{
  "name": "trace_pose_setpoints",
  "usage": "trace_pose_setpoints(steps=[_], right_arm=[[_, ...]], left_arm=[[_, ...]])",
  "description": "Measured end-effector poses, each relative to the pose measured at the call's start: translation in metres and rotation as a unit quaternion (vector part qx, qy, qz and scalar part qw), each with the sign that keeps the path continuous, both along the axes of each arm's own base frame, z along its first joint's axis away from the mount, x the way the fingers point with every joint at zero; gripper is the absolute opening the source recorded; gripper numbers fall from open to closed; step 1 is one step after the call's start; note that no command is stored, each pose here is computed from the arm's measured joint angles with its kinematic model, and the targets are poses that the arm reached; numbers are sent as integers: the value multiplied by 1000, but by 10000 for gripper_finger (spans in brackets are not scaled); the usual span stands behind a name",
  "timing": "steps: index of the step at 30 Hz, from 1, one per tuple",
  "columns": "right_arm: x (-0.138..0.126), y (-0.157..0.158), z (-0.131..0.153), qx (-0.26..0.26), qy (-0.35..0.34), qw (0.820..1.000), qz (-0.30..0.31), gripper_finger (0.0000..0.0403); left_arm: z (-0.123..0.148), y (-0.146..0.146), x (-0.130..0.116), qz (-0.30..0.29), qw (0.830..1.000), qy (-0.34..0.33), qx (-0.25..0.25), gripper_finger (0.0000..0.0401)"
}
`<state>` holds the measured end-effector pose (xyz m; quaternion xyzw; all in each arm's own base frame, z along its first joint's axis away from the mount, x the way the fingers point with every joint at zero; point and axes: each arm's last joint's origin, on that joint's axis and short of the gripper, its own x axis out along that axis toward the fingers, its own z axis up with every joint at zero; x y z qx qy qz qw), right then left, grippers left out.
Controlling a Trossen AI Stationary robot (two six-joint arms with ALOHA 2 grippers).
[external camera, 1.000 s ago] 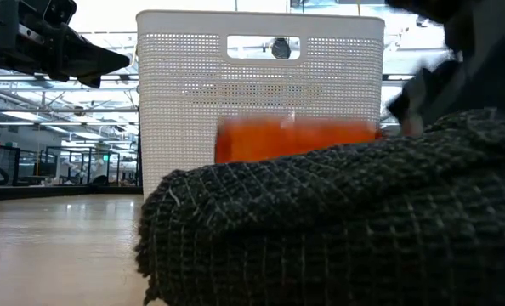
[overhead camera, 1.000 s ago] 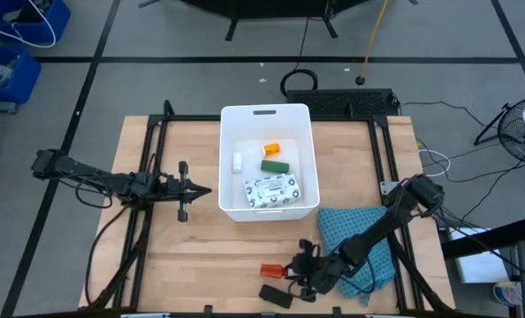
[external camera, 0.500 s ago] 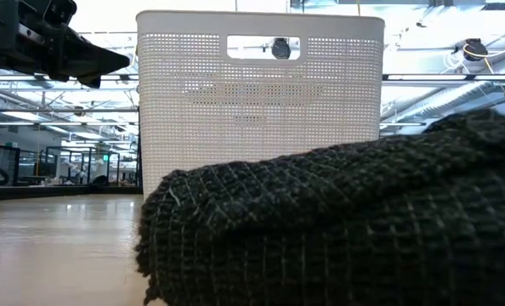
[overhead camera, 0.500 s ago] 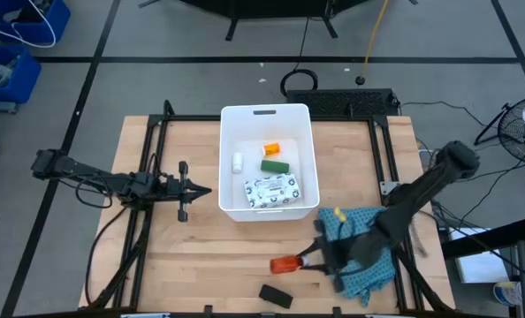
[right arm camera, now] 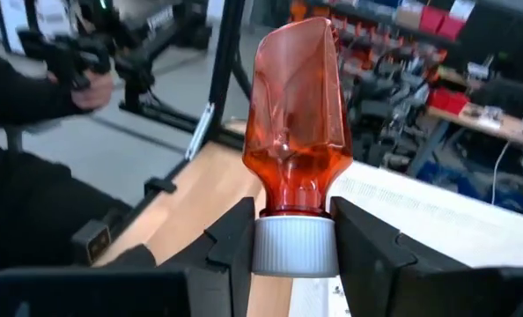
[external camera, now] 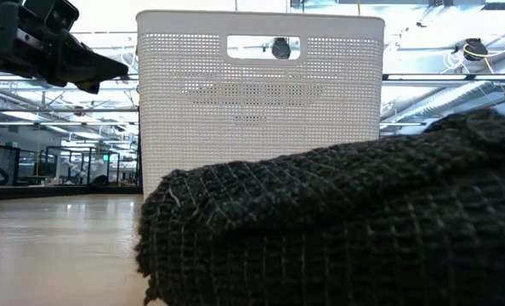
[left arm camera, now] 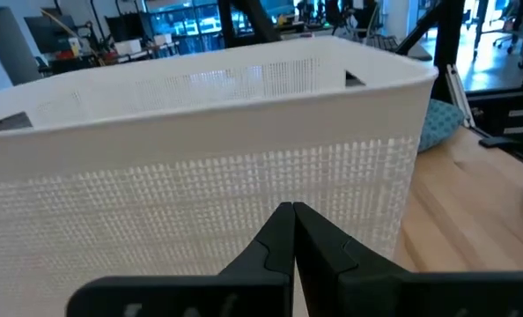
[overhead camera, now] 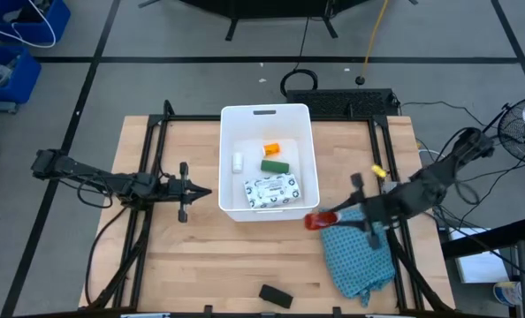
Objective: Pick & place medical supplies in basket/bin
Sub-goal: Put the red medicine bottle into the white bin
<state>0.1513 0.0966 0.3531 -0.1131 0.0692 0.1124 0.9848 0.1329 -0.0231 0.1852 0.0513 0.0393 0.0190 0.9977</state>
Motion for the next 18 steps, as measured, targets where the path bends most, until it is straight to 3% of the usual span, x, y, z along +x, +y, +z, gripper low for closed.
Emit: trace_pose_setpoints(steps=[8, 18], right_arm=[[-41, -35, -35, 25, -57, 995, -72, 115], [-63, -61, -75, 61, -98, 987, -114, 115]], left_arm=[[2, 0, 0, 0, 1000, -9, 2, 10], [2, 0, 0, 0, 1000, -9, 16, 10]])
